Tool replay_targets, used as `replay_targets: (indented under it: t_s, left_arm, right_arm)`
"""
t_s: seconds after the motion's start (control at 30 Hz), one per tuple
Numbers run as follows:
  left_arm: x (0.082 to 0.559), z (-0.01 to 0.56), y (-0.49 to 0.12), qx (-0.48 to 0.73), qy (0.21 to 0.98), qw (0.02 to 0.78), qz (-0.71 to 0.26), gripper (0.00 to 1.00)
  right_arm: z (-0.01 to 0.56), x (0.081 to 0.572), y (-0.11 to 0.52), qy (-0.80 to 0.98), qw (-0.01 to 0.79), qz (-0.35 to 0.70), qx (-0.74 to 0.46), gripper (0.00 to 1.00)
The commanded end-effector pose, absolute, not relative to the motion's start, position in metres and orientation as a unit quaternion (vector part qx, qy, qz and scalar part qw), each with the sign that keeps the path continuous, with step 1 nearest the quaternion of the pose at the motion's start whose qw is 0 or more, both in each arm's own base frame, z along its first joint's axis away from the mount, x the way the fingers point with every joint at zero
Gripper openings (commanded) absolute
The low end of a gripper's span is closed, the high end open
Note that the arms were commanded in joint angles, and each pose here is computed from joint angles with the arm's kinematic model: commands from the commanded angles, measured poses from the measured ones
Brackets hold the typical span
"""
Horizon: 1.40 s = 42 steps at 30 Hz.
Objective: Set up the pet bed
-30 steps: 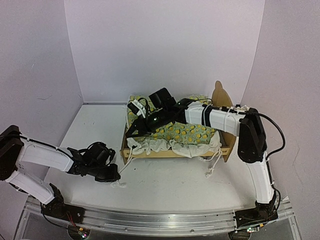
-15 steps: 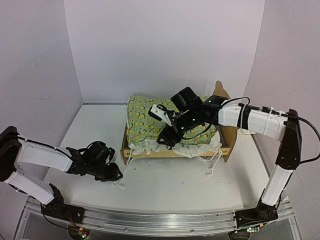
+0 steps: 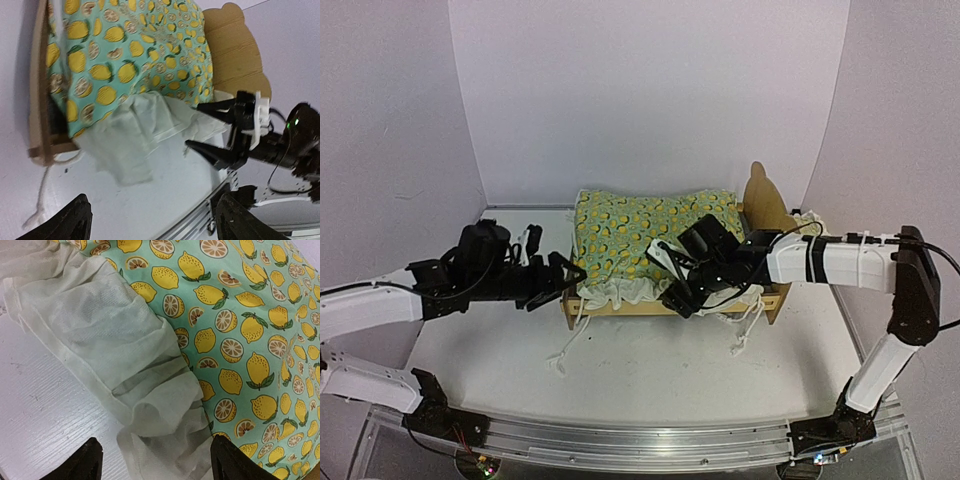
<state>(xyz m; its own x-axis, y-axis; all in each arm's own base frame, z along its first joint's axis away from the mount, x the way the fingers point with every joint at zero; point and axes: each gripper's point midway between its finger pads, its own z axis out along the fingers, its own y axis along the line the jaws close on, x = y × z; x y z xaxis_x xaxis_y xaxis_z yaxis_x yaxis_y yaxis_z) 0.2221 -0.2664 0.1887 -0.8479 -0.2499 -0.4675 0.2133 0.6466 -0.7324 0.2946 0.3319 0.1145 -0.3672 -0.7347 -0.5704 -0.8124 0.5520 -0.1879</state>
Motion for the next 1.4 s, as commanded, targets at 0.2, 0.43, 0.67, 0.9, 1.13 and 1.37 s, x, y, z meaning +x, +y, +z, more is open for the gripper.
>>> replay_targets:
  t_s: [0.2,0.43,0.67,0.9,1.13,1.37]
  left_arm:
    - [0.273,0.205,-0.321,-0.096,0.865,0.207,-0.447,0.87]
    - [0.267,0.177,-0.302,-0.141,0.898,0.173,-0.379,0.83]
    - [0.250,0.163,-0.330,-0.097,0.908,0.109,-0.393,0.79]
    - [0.248,0.152,-0.330,-0.079,0.916,0.106,-0.380,0.42]
    - [0.266,0.153,-0.301,-0.063,0.927,0.185,-0.321,0.00]
    - [0.267,0.133,-0.270,-0.048,0.940,0.212,-0.262,0.00]
  right_arm:
    - [0.141,0.306,0.351,0.810,0.387,0.078,-0.434,0.71]
    - [0.126,0.305,0.363,0.809,0.376,0.094,-0.442,0.62]
    - [0.118,0.307,0.359,0.816,0.371,0.079,-0.435,0.45]
    - [0.111,0.301,0.354,0.819,0.360,0.082,-0.439,0.20]
    - [0.105,0.273,0.334,0.826,0.321,0.093,-0.454,0.00]
    - [0.090,0.236,0.296,0.864,0.247,0.098,-0.428,0.04]
